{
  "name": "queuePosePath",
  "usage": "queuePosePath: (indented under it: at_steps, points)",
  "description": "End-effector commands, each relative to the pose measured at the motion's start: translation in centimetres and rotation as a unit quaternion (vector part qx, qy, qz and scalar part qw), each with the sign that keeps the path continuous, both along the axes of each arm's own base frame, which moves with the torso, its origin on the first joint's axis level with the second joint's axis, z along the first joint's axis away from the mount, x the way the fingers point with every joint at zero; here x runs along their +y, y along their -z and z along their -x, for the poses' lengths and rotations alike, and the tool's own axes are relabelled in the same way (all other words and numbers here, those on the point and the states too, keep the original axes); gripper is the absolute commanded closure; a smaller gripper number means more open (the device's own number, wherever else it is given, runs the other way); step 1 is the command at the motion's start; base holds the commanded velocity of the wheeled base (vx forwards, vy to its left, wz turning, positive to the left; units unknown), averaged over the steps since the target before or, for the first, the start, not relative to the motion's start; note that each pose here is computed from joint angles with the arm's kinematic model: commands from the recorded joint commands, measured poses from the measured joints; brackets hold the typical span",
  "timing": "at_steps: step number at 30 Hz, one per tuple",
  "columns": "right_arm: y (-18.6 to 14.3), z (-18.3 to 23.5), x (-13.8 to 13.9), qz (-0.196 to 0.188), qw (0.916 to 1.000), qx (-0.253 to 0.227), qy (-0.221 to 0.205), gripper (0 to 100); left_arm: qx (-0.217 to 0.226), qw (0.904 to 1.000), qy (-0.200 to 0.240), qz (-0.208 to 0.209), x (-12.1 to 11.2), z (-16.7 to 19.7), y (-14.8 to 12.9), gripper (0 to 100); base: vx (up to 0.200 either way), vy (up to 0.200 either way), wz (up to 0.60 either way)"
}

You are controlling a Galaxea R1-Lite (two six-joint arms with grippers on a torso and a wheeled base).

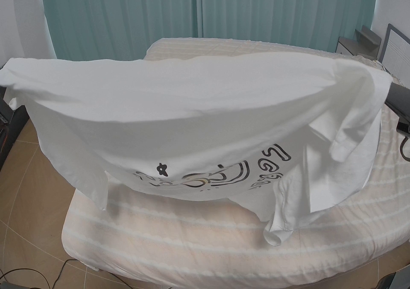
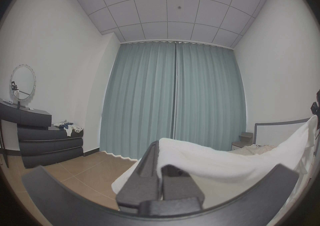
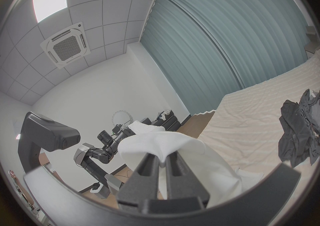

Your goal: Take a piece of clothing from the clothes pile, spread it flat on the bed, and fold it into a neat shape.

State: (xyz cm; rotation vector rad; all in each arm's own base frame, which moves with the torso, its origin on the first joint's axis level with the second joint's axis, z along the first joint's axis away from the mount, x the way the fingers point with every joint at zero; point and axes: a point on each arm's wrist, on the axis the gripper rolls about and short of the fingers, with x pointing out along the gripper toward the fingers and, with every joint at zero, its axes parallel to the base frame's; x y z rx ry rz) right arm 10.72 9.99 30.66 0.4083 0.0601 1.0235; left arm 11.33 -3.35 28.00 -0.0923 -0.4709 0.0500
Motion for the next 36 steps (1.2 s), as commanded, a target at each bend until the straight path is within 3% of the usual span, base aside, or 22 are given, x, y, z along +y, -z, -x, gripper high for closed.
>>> queuePosePath:
  at_steps: [1,18,36]
  points:
    - [-0.2,0.4,-0.3,-0.004,1.0,-0.007,-0.002,100,-0.002,1.0,0.0,0.001,0.1,0.1,0.0,100,-0.2,0.0,0.0]
    - [-1.2,2.0,-1.2,-0.023,0.9989,-0.034,-0.021,100,-0.021,0.9998,-0.003,0.002,0.6,1.7,-0.2,100,-0.2,0.0,0.0]
    - [-1.5,2.3,-1.5,-0.026,0.9985,-0.043,-0.019,100,-0.026,0.9996,-0.005,-0.006,0.7,2.0,-0.3,100,0.0,0.0,0.0]
